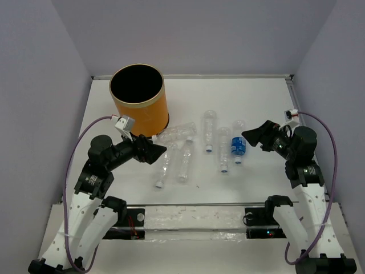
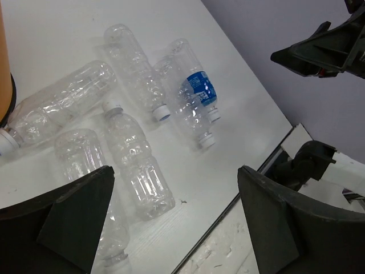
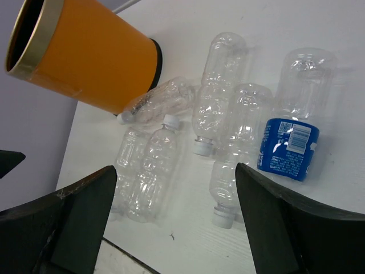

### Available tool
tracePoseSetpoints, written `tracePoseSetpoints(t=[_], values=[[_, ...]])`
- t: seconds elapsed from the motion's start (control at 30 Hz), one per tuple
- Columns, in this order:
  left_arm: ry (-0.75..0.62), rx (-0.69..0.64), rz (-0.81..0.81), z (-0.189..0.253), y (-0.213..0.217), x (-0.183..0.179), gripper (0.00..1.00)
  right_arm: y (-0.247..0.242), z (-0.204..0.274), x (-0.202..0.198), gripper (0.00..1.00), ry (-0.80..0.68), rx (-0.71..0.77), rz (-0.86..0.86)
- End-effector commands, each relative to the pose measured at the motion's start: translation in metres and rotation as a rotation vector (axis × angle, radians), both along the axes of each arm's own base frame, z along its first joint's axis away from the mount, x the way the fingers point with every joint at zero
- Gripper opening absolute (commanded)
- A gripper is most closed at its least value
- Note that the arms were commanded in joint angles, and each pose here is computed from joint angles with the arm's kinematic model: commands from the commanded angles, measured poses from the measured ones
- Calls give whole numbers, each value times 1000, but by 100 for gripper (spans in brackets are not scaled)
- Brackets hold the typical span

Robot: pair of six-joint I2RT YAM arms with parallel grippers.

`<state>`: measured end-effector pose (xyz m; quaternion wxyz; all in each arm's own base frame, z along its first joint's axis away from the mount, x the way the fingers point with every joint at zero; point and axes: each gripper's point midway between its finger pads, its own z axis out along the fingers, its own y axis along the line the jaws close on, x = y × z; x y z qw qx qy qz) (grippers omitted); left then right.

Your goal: Put the plastic bottles in the bin

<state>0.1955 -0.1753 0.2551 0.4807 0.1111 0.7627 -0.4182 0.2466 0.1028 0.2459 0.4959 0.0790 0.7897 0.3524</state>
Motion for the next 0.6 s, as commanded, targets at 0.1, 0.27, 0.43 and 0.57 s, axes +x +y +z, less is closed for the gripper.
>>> tracePoseSetpoints(t=[0.1,0.27,0.43,0.57], values=[[110,-4,19,-8,-8,26,99,-3,6,17,88,-63,22,-25],[186,95,99,-33,-5,50,89,-7,-6,31,88,-30,10,-52],[232,261,207,-62,-3,64,89,-9,-20,35,89,-5,-7,-55],[236,397,319,-84,3,76,91,-13,-27,36,89,-6,-24,-80]])
